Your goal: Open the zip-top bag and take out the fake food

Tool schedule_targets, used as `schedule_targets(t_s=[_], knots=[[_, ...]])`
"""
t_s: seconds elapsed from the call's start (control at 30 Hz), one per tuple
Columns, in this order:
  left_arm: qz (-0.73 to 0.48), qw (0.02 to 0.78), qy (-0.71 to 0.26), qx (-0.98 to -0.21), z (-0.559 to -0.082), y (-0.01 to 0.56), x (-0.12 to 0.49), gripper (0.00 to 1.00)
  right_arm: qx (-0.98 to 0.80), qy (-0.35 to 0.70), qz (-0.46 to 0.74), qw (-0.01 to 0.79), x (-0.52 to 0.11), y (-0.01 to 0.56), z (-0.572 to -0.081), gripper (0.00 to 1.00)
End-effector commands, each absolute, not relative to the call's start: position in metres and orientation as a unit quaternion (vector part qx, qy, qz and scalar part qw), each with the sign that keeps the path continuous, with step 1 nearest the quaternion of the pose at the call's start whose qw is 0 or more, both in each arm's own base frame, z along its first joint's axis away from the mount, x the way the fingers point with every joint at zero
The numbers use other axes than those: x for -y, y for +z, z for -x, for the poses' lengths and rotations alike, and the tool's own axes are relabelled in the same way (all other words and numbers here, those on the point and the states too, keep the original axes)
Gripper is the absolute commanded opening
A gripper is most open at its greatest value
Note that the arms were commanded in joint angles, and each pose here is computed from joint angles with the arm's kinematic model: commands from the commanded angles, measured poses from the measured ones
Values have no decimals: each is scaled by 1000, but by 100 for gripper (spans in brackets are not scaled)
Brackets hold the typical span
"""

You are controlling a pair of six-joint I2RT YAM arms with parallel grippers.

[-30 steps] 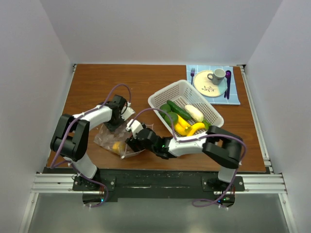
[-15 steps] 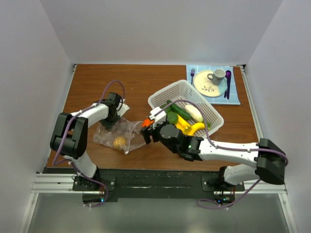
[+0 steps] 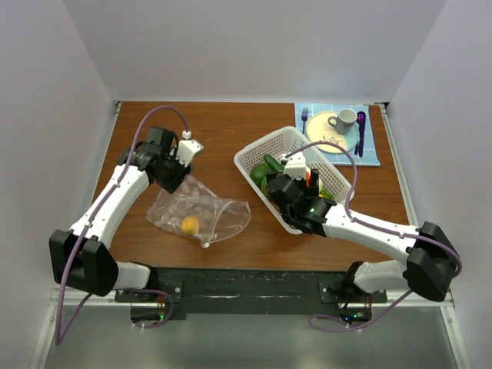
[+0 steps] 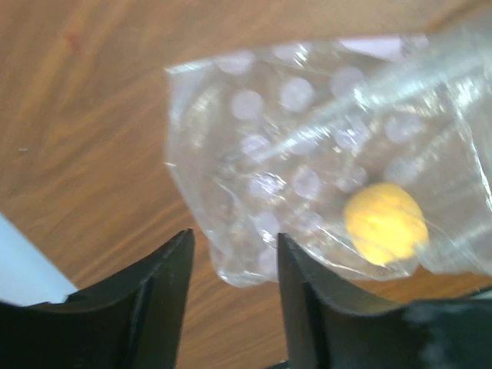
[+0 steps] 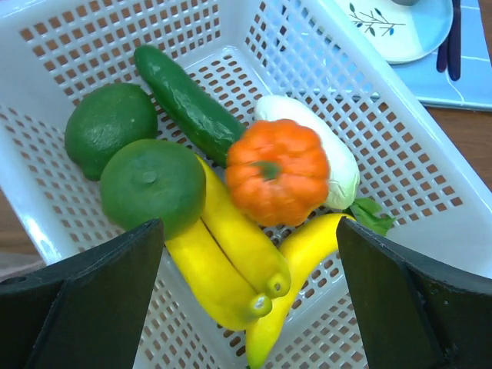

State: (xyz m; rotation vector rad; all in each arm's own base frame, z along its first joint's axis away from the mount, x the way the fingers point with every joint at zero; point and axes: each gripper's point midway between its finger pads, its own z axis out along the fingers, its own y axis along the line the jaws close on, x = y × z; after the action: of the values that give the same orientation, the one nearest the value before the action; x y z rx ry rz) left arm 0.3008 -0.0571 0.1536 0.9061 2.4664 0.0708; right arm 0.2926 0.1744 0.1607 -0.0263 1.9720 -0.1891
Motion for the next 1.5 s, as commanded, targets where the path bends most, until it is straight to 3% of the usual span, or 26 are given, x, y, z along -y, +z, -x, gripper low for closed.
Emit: schedule_targets(t_s=[0.0, 0.17, 0.27, 0.3, 0.47, 0.83, 0.93, 1.17, 1.47], knots=[[-360, 176, -23, -916, -255, 110, 59, 49, -822, -29, 23, 569, -198, 193, -287, 99], [-365, 147, -8, -919, -239, 63, 48, 32, -786, 33, 131, 604, -257, 217, -253, 99], [-364, 140, 0, -921, -237, 47, 44, 27, -781, 69, 188, 592, -290, 210, -231, 89], [-364, 137, -4, -921, -236, 44, 45, 27, -780, 81, 208, 585, -301, 203, -222, 81], [-358, 134, -30, -924, -241, 43, 56, 26, -781, 126, 258, 555, -339, 177, -203, 74], [-369, 133, -43, -919, -237, 48, 63, 26, -787, 101, 324, 515, -398, 111, -209, 72], [-373, 126, -44, -918, -231, 49, 62, 25, -788, 119, 333, 505, -410, 99, -206, 73], [-388, 102, -57, -914, -219, 45, 63, 25, -779, 198, 353, 479, -436, 75, -186, 99], [-419, 64, -81, -902, -197, 37, 72, 23, -773, 226, 360, 470, -449, 56, -180, 99]])
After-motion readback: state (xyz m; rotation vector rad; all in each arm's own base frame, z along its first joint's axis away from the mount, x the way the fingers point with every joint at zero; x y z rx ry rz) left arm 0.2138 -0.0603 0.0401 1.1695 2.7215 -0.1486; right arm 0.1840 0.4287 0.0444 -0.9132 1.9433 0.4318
